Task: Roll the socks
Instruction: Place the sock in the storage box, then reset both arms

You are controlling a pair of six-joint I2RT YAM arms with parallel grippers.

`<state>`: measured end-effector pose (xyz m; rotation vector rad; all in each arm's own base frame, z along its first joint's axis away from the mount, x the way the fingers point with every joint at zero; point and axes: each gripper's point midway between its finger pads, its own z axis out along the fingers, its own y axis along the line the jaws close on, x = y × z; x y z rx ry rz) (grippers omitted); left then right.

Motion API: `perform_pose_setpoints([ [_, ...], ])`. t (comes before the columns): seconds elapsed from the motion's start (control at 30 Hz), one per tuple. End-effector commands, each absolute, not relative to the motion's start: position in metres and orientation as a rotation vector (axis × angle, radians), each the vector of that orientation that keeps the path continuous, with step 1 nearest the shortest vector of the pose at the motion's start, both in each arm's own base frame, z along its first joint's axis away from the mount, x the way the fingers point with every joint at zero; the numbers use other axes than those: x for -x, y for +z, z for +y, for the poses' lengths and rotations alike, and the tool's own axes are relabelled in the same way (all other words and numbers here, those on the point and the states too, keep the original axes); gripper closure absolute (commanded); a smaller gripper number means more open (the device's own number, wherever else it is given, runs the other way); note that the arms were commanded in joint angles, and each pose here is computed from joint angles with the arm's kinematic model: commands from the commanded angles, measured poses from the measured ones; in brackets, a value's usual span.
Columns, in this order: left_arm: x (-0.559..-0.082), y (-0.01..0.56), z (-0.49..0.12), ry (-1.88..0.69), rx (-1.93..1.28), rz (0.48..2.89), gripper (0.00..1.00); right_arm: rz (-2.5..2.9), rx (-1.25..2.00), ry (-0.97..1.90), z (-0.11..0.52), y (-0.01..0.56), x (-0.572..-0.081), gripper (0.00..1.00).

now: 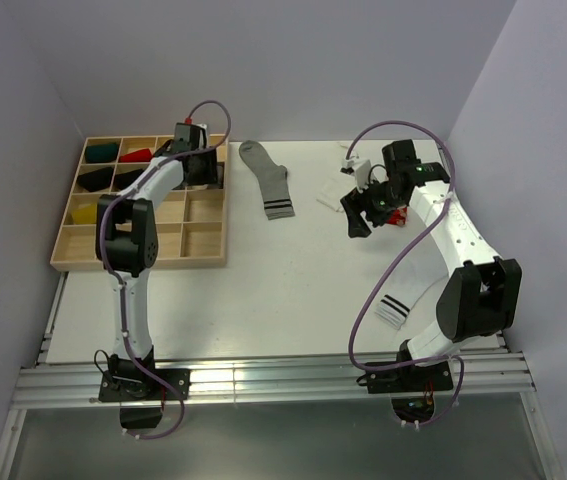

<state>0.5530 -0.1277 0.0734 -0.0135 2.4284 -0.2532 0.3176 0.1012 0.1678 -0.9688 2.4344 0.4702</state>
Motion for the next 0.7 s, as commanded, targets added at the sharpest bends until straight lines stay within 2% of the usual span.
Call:
perform_pose_setpoints([
  [0.0, -0.56, 0.141, -0.124, -0.253, 0.023, 2.301, 0.47, 2.412, 0.917, 0.393, 0.097, 0.171, -0.327, 0.21],
  [0.4, -0.548, 0.221, -0.126, -0.325, 0.069, 2.153, 0.48, 2.412, 0.765, 0.259, 0.055, 0.16, -0.315, 0.21],
  [0.57, -0.502, 0.27, -0.131, -0.448, 0.136, 2.039, 0.47, 2.29, 0.655, 0.215, 0.044, 0.197, -0.311, 0.19],
  [0.6, -0.487, 0.3, -0.134, -0.475, 0.125, 1.966, 0.44, 2.275, 0.603, 0.194, 0.034, 0.204, -0.312, 0.19],
  [0.67, -0.463, 0.291, -0.138, -0.491, 0.128, 1.978, 0.42, 2.216, 0.55, 0.188, 0.033, 0.225, -0.308, 0.17],
])
